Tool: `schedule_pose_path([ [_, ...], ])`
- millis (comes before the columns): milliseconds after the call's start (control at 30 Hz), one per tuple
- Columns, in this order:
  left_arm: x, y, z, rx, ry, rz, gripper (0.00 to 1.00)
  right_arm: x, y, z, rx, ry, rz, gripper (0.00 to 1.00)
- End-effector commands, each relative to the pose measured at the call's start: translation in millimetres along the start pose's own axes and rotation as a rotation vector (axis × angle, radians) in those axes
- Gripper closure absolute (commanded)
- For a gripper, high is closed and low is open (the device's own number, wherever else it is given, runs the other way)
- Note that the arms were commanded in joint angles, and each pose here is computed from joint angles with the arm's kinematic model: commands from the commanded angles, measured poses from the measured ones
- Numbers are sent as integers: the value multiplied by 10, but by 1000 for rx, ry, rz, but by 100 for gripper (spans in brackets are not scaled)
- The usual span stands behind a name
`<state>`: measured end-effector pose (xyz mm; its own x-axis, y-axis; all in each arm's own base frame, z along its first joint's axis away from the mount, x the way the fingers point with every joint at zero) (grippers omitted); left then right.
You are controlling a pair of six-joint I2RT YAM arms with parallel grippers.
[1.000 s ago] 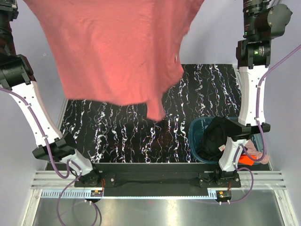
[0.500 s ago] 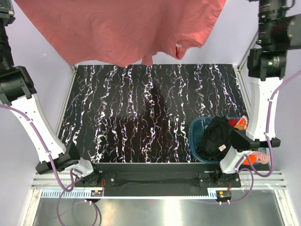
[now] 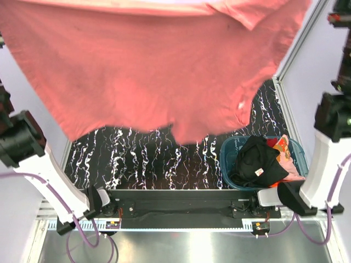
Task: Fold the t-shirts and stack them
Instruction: Fold the tshirt
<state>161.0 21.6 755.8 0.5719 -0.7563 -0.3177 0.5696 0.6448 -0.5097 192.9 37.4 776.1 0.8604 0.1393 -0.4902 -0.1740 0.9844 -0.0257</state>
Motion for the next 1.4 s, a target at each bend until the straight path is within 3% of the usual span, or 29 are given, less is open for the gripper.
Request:
schedule_pose_path([
  [0, -162, -204, -75, 18, -89, 44, 100, -360, -31, -108, 36, -64, -14, 100],
  [233, -56, 136, -36, -32, -64, -9, 100, -55, -46, -23, 41, -20, 34, 100],
  [433, 38, 568, 207, -56, -38, -27, 100, 530, -107, 243, 49, 3, 79, 100],
  [467, 48, 661, 255, -64, -38, -30, 100, 804, -137, 308, 51, 30, 79, 100],
  [533, 87, 916, 382, -85, -39, -47, 100, 830, -141, 387, 49, 3, 83, 100],
  [567, 87, 933, 421, -74, -40, -56, 100, 1132, -174, 442, 53, 33, 85, 100],
  [633, 128, 1168, 540, -80, -42, -77, 100, 1130, -179, 504, 51, -11, 93, 100],
  [667, 141, 1143, 580, -63, -42, -87, 100, 1376, -201, 536, 57, 7, 108, 100],
  [967, 334, 1515, 891, -31, -44, -158, 100, 1672, -252, 592, 72, -17, 160, 100],
  [1100, 391, 1481, 821, -40, 0, -137, 100, 1639, -254, 563, 66, 19, 157, 100],
  [1133, 486, 1710, 765, -95, 25, -140, 100, 1757, -252, 537, 66, 64, 161, 100],
  [1200, 481, 1540, 612, -89, 49, -114, 100, 1631, -185, 491, 39, 87, 177, 100],
  [1233, 528, 1587, 535, -112, 71, -113, 100, 1840, -175, 416, 39, 167, 201, 100],
  [1300, 728, 1926, 295, -210, 156, -112, 100, 1657, -66, 288, -9, 211, 221, 100],
  [1333, 699, 1724, 153, -189, 172, -97, 100, 2038, -53, 96, 4, 336, 266, 100],
  [1367, 738, 1744, 29, -203, 194, -87, 100, 1752, 15, -17, -10, 333, 286, 100],
])
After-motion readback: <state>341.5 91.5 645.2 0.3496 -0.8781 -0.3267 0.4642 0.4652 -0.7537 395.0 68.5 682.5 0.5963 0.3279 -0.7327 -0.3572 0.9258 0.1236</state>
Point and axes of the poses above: each gripper's point midway between its finger pads, its own z axis out along the fingers, its own y axis along the line the jaws close on, x = y × z, the point moved 4 cm from there along -z, back along the fingers, and after that the axes turned 14 degrees about -z, right-handed, at the moved point
